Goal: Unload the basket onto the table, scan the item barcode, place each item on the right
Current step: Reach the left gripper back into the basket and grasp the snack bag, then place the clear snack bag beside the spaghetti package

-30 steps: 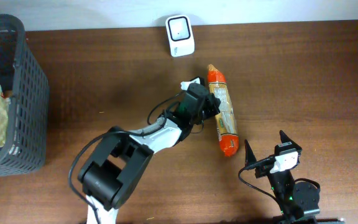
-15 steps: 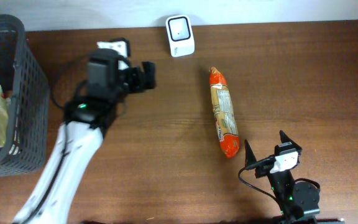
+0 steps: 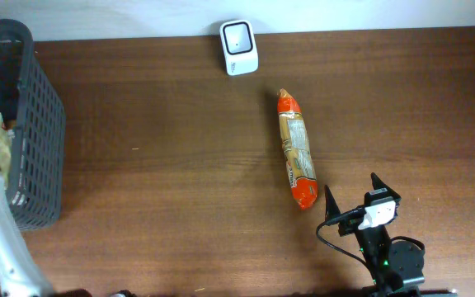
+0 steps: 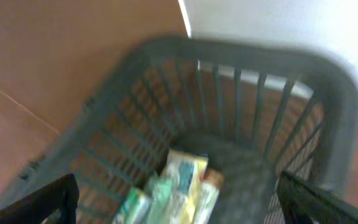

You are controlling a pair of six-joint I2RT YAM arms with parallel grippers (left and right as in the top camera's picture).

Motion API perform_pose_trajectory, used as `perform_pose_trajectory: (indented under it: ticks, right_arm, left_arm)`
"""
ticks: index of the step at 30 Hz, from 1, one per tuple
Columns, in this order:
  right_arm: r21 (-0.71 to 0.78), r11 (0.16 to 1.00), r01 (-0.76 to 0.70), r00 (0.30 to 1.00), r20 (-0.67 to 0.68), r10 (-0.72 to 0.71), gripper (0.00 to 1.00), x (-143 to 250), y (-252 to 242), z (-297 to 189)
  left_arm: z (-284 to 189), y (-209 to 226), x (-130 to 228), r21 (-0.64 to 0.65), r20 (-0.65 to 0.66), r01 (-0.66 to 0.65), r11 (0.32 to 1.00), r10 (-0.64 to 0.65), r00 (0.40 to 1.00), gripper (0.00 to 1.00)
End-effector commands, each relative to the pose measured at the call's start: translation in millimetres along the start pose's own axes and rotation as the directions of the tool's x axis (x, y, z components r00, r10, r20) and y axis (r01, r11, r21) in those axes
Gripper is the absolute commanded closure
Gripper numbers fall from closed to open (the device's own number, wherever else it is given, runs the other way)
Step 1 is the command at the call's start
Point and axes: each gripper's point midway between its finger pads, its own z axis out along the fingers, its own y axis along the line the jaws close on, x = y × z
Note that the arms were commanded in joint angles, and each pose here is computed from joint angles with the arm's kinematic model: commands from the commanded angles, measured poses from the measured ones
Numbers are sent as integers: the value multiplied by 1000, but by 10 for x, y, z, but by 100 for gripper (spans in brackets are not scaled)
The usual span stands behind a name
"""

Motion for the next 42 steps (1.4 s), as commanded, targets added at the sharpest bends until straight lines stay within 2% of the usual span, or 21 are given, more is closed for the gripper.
perform_pose_trajectory:
  ticks: [1, 4, 6, 8, 11, 13, 18, 19, 20, 21, 22, 25, 29, 32, 34, 36, 38, 39, 42]
  right_arm:
    - [-1, 1000, -2, 1000, -6, 2, 1, 28, -2, 1]
    - [0, 1000, -2, 1000, -6, 2, 1, 28, -3, 1]
    - [-1, 1000, -2, 1000, -6, 2, 1, 28, -2, 1]
    - [-1, 1000, -2, 1000, -6, 2, 1, 28, -2, 1]
    - [0, 1000, -2, 1000, -6, 2, 1, 28, -3, 1]
    - [0, 1000, -2, 1000, -6, 2, 1, 28, -3, 1]
    - [0, 1000, -2, 1000, -6, 2, 1, 28, -3, 1]
    - [0, 1000, -2, 1000, -6, 2, 1, 28, -3, 1]
    - [0, 1000, -2, 1000, -6, 2, 1, 28, -3, 1]
    - [0, 1000, -2, 1000, -6, 2, 1, 28, -3, 1]
    - [-1, 1000, -2, 1000, -6, 2, 1, 28, -2, 1]
    - [0, 1000, -2, 1000, -6, 2, 1, 28, -3, 1]
    - [-1, 1000, -2, 1000, -6, 2, 1, 28, -2, 1]
    - [-1, 1000, -2, 1000, -6, 2, 1, 28, -2, 1]
    - [-1, 1000, -2, 1000, -6, 2, 1, 28, -2, 1]
    - [-1, 1000, -2, 1000, -6, 2, 1, 28, -2, 1]
    - [0, 1000, -2, 1000, -6, 2, 1, 28, -3, 1]
    - [-1, 1000, -2, 1000, -6, 2, 1, 28, -2, 1]
    - [0, 1000, -2, 1000, -6, 2, 1, 28, -3, 1]
  left_arm:
    - [405, 43, 464, -36, -168, -43, 998, 37, 985, 7]
    - [820, 134, 946, -47, -314, -50, 998, 33, 949, 9]
    - [1067, 100, 1230, 14, -383, -114, 993, 110, 917, 11]
    - [1278, 24, 1509, 64, -444, -176, 982, 186, 876, 16]
    - [1572, -54, 1990, 98, -540, -172, 980, 198, 818, 25]
    - [1697, -113, 2225, 118, -580, -172, 978, 208, 787, 33]
    - [1905, -117, 2633, 129, -640, -159, 979, 205, 741, 39]
    - [1918, -99, 2654, 125, -643, -157, 980, 201, 739, 49]
    - [1937, -77, 2641, 118, -637, -156, 981, 195, 746, 81]
    - [1942, -66, 2633, 113, -635, -158, 981, 194, 748, 100]
    - [1942, -67, 2632, 113, -635, -158, 981, 194, 748, 100]
    - [1844, -58, 2340, 109, -608, -167, 980, 199, 768, 100]
    - [1256, 43, 1112, 3, -378, -87, 996, 81, 922, 100]
    - [447, 116, 188, -24, -118, -19, 1000, 17, 993, 100]
    - [-119, 50, -234, -4, 30, 20, 1000, -20, 999, 100]
    - [-836, -261, -609, 85, 192, -7, 996, -9, 981, 100]
    - [-1403, -640, -764, 200, 292, -60, 978, -1, 957, 100]
    - [-1648, -957, -684, 292, 289, -104, 951, 16, 957, 100]
    - [-1866, -1847, -120, 531, 149, -198, 824, 139, 979, 100]
